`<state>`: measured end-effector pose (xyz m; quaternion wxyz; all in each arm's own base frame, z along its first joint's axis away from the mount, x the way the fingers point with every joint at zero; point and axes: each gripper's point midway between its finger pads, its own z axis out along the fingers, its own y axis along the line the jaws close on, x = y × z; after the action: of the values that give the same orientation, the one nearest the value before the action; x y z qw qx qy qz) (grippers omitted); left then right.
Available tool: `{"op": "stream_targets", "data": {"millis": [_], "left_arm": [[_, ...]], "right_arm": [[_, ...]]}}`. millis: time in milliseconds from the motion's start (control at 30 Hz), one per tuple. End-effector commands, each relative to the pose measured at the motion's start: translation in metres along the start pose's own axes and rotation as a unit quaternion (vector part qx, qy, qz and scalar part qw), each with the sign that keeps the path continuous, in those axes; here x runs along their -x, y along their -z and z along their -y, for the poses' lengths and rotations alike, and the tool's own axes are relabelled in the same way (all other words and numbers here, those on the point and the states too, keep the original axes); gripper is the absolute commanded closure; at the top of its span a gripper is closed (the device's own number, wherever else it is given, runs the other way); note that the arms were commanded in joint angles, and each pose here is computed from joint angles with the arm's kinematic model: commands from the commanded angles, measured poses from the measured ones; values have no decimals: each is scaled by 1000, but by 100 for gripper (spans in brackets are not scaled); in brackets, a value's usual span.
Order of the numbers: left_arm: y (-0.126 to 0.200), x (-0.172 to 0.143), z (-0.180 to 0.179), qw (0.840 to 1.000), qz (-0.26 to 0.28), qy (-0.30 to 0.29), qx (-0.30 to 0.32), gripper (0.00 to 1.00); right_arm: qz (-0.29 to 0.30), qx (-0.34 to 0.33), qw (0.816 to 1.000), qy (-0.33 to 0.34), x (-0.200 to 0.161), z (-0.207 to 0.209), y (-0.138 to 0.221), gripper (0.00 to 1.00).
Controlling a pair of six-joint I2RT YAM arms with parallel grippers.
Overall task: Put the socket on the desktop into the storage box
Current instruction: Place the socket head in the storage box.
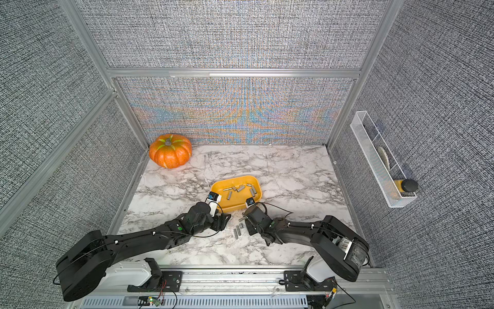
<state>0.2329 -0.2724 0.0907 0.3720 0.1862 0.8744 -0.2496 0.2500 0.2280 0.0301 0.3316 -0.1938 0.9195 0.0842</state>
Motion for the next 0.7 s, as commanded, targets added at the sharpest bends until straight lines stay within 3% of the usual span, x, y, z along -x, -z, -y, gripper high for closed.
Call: {"op": "stream_targets", "data": {"millis": [0,167,333,467,667], "left_arm": [[1,8,-4,1000,5,5,21,24],[3,9,-15,998,1,10,56,24],[8,9,-14,999,10,19,49,25],[12,8,-15,998,17,32,45,24],[17,6,-12,999,12,25,35,24]], "right_arm": [[18,-27,999,-14,9,10,9,58],[67,-42,996,-35,49,16,41,59],[120,-27,992,-39,99,5,60,60],[125,-31,991,-44,133,-2,42,60],[98,-28,994,-49,155,-12,-8,60]]}}
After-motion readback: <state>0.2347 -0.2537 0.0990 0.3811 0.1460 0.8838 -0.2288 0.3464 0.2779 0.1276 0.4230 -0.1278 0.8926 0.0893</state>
